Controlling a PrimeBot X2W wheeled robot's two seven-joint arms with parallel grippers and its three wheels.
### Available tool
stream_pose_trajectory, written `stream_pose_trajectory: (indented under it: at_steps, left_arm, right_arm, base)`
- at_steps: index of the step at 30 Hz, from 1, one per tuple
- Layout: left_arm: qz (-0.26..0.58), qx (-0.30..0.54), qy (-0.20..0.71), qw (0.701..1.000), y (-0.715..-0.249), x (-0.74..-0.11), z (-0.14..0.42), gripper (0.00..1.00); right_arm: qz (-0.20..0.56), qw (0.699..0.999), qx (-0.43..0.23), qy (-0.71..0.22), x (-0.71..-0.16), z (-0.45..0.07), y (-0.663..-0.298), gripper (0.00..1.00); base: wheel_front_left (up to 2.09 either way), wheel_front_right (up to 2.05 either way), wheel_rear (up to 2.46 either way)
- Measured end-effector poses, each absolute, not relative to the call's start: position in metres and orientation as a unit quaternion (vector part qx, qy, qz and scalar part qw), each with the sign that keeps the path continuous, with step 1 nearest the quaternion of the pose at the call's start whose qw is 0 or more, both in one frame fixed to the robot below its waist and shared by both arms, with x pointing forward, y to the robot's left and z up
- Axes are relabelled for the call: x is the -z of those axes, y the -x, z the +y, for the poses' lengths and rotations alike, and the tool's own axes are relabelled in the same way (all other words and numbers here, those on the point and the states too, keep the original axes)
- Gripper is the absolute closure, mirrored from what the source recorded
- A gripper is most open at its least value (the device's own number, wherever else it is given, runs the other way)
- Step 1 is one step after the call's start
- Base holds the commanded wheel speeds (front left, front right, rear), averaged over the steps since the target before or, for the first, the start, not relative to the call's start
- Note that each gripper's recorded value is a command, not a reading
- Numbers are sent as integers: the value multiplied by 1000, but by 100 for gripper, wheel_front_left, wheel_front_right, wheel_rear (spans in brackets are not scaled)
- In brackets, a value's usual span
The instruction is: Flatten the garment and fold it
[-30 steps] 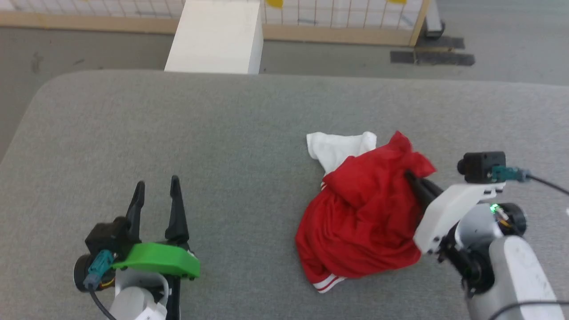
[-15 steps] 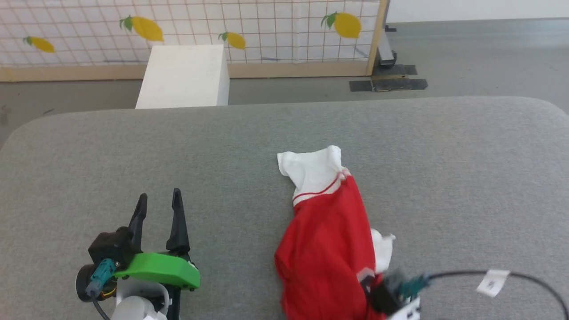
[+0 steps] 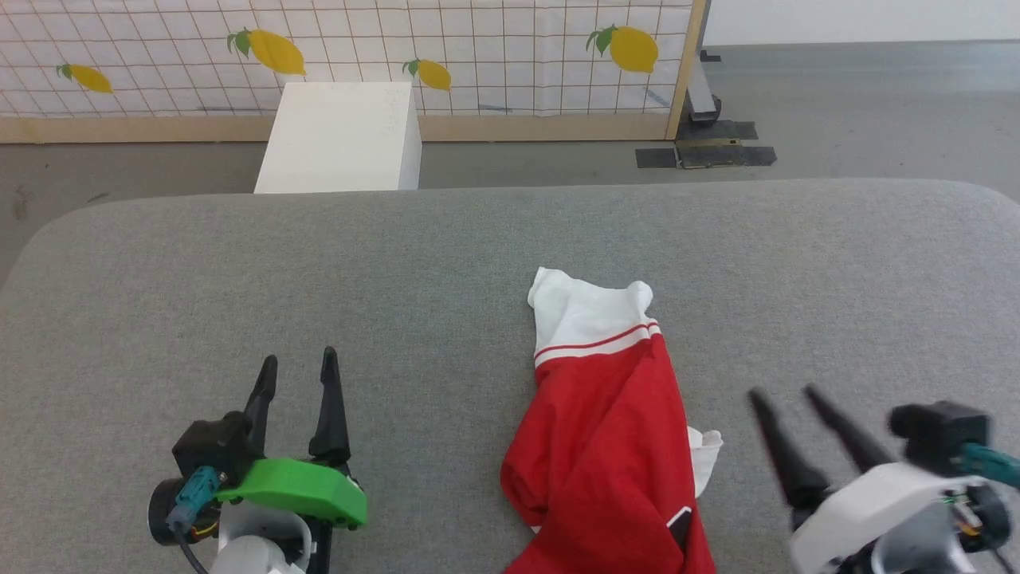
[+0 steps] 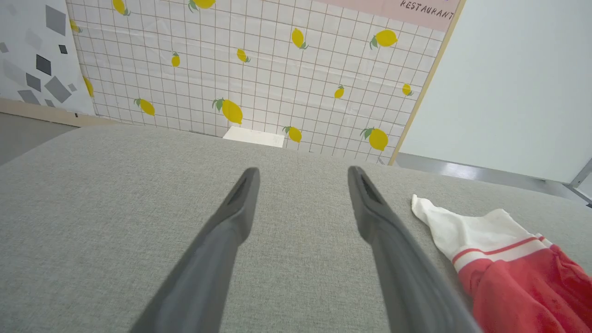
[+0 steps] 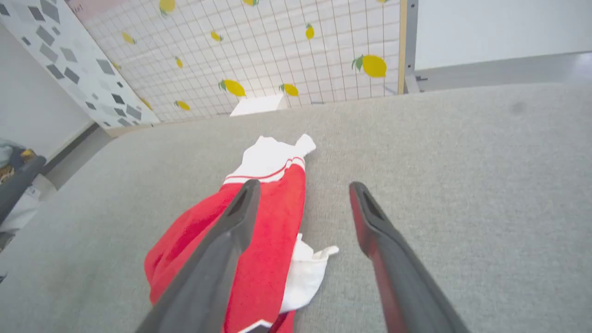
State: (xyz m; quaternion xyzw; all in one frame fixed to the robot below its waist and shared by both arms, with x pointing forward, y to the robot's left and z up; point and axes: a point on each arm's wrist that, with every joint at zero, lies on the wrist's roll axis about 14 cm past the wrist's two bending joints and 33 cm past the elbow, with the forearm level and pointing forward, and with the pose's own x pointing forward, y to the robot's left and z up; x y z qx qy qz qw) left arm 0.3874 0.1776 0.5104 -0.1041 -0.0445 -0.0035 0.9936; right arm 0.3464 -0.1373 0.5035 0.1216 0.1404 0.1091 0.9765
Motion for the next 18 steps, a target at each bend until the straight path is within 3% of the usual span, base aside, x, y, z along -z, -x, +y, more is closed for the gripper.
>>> stream_pose_trajectory:
  at_steps: [5,12,18]
  left_arm:
    - [-36,49,110,992,-389,-508,148,0]
    - [7,227,126,966,-403,-514,33,0]
    - [132,338,100,926,-403,-493,-47,0]
  right_arm:
    - [51,993,-30,-104,-512,-186,-360,0]
    - [61,993,-1,-100,-488,-200,-366,0]
    - [66,992,8,-104,-482,-205,-371,0]
  base:
    - [0,0,0]
    - [0,0,0]
    - [0,0,0]
